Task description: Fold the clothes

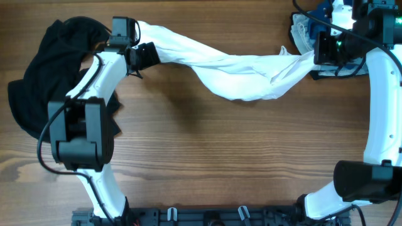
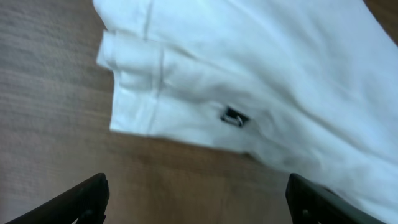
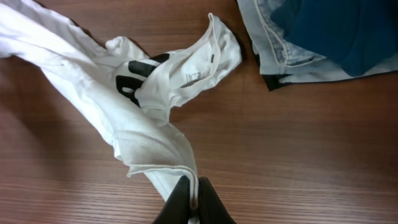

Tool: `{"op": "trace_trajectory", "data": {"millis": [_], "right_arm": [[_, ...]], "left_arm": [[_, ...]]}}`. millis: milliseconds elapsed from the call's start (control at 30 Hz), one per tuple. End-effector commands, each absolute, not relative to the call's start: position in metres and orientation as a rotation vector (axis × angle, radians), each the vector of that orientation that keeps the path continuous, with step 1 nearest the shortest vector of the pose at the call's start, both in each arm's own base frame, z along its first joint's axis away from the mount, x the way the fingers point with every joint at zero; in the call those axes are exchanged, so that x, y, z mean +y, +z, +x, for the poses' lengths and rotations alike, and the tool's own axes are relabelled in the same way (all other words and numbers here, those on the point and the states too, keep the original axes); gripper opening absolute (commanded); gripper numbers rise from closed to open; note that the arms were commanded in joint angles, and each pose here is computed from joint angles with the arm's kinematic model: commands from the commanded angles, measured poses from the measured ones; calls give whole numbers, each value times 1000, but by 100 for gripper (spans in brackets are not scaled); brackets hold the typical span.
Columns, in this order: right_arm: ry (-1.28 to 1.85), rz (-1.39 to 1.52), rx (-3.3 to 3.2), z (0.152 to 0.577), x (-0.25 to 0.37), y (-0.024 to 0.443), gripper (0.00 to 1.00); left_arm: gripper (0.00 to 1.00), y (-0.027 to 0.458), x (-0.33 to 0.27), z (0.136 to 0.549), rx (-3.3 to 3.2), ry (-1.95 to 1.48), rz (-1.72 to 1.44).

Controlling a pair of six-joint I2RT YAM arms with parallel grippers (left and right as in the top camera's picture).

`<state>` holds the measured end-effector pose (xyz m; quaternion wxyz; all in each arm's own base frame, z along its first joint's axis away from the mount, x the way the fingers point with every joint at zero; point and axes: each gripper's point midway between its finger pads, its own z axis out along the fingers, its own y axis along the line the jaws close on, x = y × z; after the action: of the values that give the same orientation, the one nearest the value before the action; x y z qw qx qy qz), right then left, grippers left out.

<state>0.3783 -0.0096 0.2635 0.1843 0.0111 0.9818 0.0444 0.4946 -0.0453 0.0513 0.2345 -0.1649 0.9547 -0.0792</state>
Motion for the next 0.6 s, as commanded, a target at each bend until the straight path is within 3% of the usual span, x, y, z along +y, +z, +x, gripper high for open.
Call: {"op": "trace_trajectory", "data": {"millis": [0, 367, 567], "right_arm": [[162, -5, 2744, 380, -5, 268, 4], [171, -8, 2733, 382, -4, 269, 4], [170, -8, 2725, 384, -4, 270, 4]], "left_arm": [[91, 40, -29, 506, 2567, -101, -505], [86, 0, -28, 521, 2555, -85, -509], [78, -1, -28, 526, 2538, -90, -506]]}}
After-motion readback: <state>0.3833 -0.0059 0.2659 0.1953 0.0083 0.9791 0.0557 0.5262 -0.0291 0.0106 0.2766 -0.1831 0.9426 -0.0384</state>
